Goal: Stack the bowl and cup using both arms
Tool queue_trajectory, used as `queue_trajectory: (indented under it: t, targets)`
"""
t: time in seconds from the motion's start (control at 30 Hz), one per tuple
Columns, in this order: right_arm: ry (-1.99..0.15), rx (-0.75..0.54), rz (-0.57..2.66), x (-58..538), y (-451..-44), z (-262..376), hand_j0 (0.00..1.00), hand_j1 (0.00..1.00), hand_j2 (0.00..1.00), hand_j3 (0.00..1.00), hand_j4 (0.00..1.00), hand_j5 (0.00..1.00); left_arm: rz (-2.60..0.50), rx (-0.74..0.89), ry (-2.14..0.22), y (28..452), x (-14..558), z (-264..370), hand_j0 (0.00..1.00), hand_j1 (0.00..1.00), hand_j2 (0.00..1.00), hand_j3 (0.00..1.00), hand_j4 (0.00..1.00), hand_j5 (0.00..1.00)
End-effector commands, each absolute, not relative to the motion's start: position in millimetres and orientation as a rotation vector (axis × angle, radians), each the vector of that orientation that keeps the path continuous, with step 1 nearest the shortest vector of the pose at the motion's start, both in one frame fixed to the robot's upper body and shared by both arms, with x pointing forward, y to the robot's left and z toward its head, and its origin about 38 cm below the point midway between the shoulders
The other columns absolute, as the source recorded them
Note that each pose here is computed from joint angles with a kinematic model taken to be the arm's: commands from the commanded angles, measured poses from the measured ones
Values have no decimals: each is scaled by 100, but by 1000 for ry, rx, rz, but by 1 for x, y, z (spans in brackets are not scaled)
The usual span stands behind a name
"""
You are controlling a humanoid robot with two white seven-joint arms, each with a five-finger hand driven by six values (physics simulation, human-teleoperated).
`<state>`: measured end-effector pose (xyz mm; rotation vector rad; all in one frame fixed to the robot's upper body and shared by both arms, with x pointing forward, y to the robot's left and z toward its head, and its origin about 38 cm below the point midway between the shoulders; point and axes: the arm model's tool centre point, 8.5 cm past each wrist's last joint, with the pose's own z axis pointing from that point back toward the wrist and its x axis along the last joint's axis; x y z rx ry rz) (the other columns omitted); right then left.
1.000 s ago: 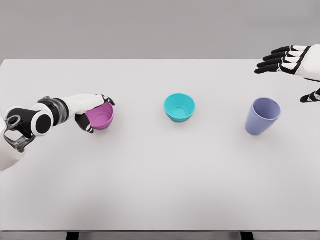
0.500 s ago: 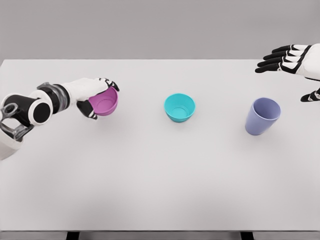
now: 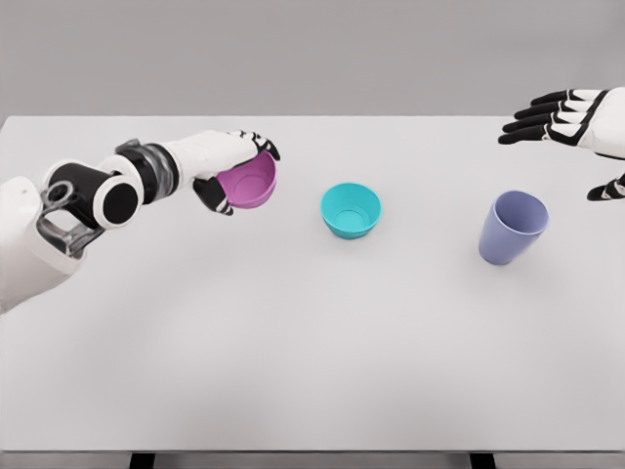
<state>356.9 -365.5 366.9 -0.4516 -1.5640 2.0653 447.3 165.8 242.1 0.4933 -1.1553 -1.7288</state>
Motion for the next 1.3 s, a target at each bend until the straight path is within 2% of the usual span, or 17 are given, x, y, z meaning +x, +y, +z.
queue_trajectory:
  t: [0.0,0.33,0.47,0.6,0.8,0.93,1.27]
  targets:
    - [-1548,-462,2066,356,-369,370,100,100,100,100,100,100,-1745,466,-1172,151,445,239,64,64,64,64,64,64]
    - [-1527,-449,2074,355,-369,363,100,100,100,100,100,100,-1823,444,-1220,110,442,248,64,64,64,64,64,64]
    - [-1405,-470,2103,348,-386,361,100,100,100,100,100,100,-1836,448,-1245,96,441,249,64,64,64,64,64,64]
    - [-1384,-441,2110,348,-385,352,100,100,100,100,100,100,-1842,446,-1266,84,441,252,64,64,64,64,64,64]
    - [-1331,-484,2110,360,-394,342,100,100,100,100,100,100,-1841,439,-1272,64,449,251,64,64,64,64,64,64]
    - [-1314,-420,2132,383,-376,306,100,100,100,100,100,100,-1862,436,-1251,49,452,243,64,64,64,64,64,64]
    - [-1329,-374,2152,390,-359,292,100,100,100,100,100,100,-1880,414,-1230,29,452,230,64,64,64,64,64,64]
